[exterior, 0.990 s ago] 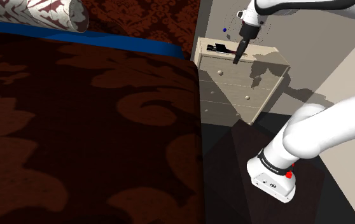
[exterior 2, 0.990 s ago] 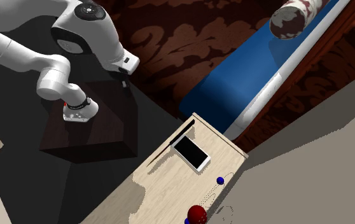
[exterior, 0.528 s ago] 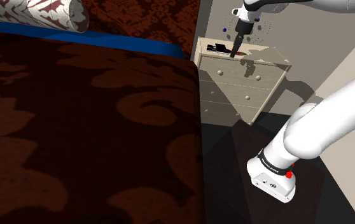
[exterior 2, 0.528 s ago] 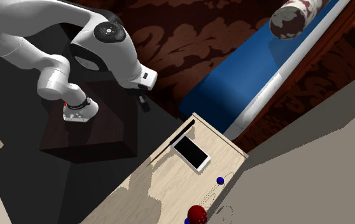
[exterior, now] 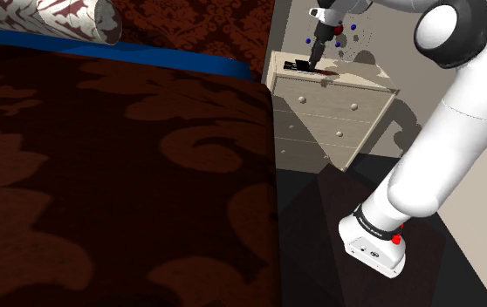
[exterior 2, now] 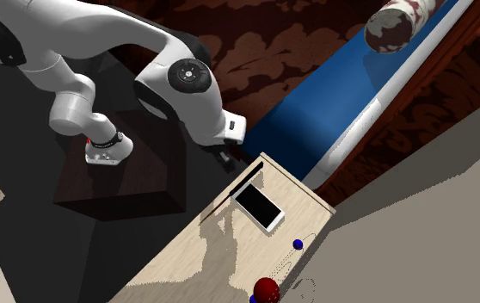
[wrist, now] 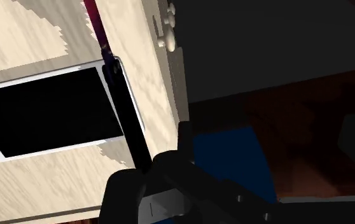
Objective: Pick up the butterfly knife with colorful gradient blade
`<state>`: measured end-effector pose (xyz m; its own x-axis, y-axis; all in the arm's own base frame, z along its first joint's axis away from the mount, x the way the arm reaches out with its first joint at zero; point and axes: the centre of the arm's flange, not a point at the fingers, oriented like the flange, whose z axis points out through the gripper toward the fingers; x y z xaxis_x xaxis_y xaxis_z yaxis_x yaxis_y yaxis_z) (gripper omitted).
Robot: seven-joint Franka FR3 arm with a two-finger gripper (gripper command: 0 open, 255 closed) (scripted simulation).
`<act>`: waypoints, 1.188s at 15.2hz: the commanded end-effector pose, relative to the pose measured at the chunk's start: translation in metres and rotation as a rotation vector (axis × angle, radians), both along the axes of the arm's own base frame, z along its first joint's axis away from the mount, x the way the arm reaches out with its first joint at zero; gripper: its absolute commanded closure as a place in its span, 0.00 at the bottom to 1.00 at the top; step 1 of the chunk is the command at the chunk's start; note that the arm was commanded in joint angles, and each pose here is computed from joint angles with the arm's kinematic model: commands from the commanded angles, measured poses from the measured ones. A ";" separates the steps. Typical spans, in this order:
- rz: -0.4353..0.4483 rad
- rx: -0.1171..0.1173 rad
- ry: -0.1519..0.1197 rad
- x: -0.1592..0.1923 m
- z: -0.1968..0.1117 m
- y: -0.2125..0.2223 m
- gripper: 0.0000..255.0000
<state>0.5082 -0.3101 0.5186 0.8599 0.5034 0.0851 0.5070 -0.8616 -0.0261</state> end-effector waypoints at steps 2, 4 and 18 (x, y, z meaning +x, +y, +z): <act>0.056 0.003 -0.013 0.031 -0.007 -0.025 0.00; 0.090 0.005 -0.020 0.052 -0.009 -0.041 0.00; 0.132 0.008 -0.030 0.078 -0.051 -0.059 1.00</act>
